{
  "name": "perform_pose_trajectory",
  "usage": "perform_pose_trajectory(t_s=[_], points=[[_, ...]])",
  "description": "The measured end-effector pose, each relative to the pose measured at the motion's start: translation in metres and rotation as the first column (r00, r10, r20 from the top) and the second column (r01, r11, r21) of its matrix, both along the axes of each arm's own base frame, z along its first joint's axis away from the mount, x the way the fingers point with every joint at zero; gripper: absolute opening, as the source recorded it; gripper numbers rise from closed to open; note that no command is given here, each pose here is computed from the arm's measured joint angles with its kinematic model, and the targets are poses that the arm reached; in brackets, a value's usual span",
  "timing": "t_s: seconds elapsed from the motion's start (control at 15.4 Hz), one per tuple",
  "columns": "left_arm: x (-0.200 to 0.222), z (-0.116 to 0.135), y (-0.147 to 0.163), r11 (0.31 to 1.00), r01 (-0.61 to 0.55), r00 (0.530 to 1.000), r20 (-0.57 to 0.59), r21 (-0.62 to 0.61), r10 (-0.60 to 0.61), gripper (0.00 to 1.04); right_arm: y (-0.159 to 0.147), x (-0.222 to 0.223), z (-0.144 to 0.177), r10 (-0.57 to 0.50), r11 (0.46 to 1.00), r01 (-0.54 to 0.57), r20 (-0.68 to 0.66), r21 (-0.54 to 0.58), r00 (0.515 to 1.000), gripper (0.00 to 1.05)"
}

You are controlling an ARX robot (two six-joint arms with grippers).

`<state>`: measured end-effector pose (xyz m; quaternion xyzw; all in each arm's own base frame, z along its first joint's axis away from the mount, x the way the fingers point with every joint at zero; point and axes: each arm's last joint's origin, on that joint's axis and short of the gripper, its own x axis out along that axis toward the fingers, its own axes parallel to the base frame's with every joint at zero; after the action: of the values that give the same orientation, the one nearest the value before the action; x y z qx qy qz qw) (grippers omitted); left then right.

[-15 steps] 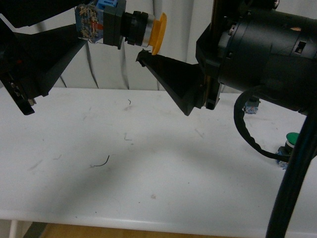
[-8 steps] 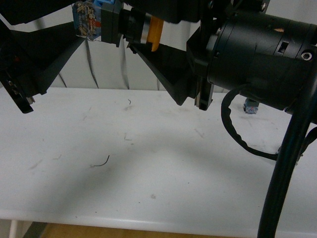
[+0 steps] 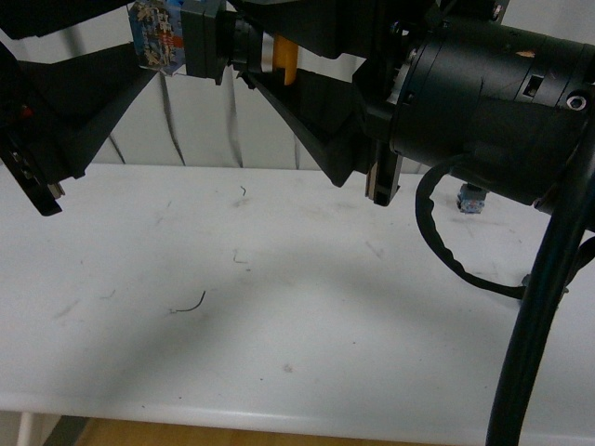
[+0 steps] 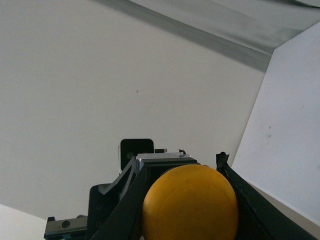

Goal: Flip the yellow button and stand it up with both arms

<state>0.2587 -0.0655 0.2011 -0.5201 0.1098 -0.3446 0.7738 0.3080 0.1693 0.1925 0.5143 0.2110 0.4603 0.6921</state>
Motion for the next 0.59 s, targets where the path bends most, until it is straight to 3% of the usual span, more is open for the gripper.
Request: perform_pose_trajectory(t_s=[0.07,0.33,0.39,0.59], points=[[0.000,0.000,0.001,1.000,0.002,1.000,0.000,0.004,-0.002,0.52,0.000,0.000,0.000,0.000,1.000,0.000,0.003,-0.004,1.000,0.36],[0.003,0.000,0.015,0.999,-0.042,0.999,-0.004,0.001,0.043,0.94,-0.002,0.001,0.000,-0.008,1.000,0.008,0.004,-0.004,1.000,0.36],[0.004,0.000,0.018,0.999,-0.052,0.999,-0.003,0.003,0.052,1.00,-0.002,0.001,0.000,-0.008,1.000,0.008,0.004,-0.004,1.000,0.36],[0.004,0.005,0.037,0.996,-0.093,0.995,0.021,0.008,0.093,0.98,-0.003,0.001,-0.001,-0.011,1.000,0.011,0.002,-0.005,1.000,0.36]])
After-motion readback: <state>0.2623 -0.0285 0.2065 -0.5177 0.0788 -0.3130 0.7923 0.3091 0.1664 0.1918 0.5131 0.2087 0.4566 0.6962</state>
